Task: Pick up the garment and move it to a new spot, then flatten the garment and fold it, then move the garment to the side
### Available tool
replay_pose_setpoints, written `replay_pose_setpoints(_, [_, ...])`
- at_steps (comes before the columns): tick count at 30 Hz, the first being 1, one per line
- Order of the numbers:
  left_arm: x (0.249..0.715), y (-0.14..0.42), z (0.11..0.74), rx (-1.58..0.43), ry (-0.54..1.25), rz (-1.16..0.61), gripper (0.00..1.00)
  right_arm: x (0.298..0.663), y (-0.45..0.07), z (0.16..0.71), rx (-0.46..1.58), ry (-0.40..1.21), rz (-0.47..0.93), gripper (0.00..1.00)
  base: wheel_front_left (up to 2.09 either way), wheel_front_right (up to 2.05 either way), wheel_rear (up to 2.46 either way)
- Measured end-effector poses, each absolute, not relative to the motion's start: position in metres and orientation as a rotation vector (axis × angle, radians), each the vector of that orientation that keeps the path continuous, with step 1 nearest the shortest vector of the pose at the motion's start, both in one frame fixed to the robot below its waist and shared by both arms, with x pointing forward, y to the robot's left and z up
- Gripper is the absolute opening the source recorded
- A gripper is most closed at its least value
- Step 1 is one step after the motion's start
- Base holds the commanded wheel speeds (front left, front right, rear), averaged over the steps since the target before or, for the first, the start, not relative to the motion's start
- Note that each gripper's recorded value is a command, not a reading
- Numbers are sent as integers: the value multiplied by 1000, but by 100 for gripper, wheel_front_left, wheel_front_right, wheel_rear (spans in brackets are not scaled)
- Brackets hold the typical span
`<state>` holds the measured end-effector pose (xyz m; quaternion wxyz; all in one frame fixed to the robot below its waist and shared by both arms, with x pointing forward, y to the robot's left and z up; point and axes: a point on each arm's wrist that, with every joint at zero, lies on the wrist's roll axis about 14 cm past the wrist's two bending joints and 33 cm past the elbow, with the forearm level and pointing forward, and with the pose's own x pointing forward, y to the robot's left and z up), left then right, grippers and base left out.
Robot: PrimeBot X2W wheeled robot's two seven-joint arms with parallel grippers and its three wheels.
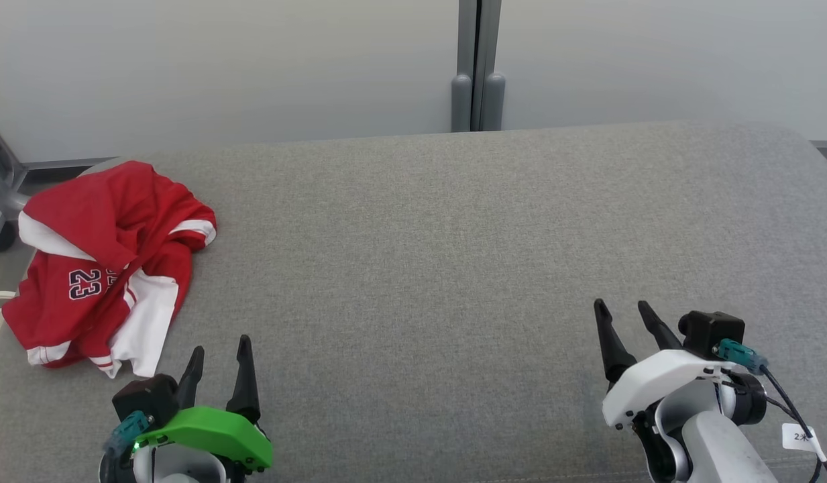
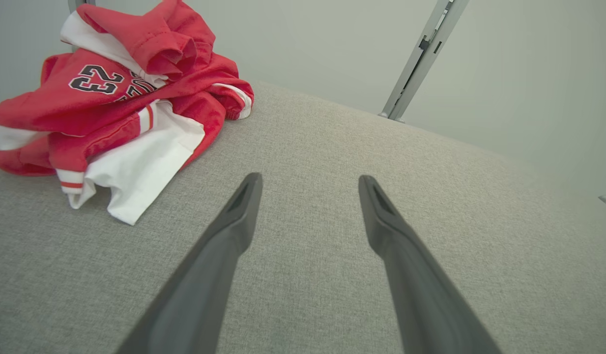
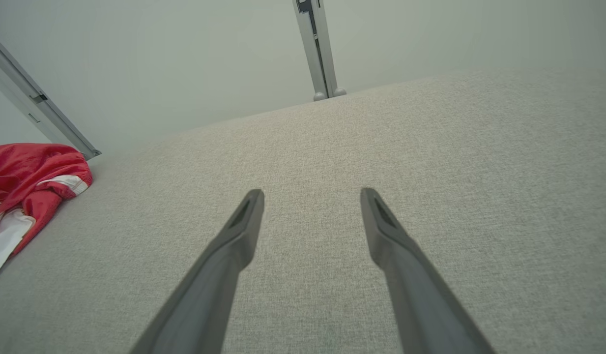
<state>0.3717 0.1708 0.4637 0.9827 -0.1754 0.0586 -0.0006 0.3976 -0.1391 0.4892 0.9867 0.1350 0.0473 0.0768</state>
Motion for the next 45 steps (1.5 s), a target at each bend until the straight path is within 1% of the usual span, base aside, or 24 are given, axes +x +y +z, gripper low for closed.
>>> replay_pose_setpoints(20, [372,165,466,-245,103,-35,100,398,-132,491,154,82,191,100,0,0,0])
replay_pose_setpoints(36, [371,167,465,-247,107,-25,100,398,-130,490,157,86,194,100,0,0,0])
replay_pose_setpoints(45, [363,183,466,-256,99,22,100,404,-112,491,160,87,242,100,0,0,0])
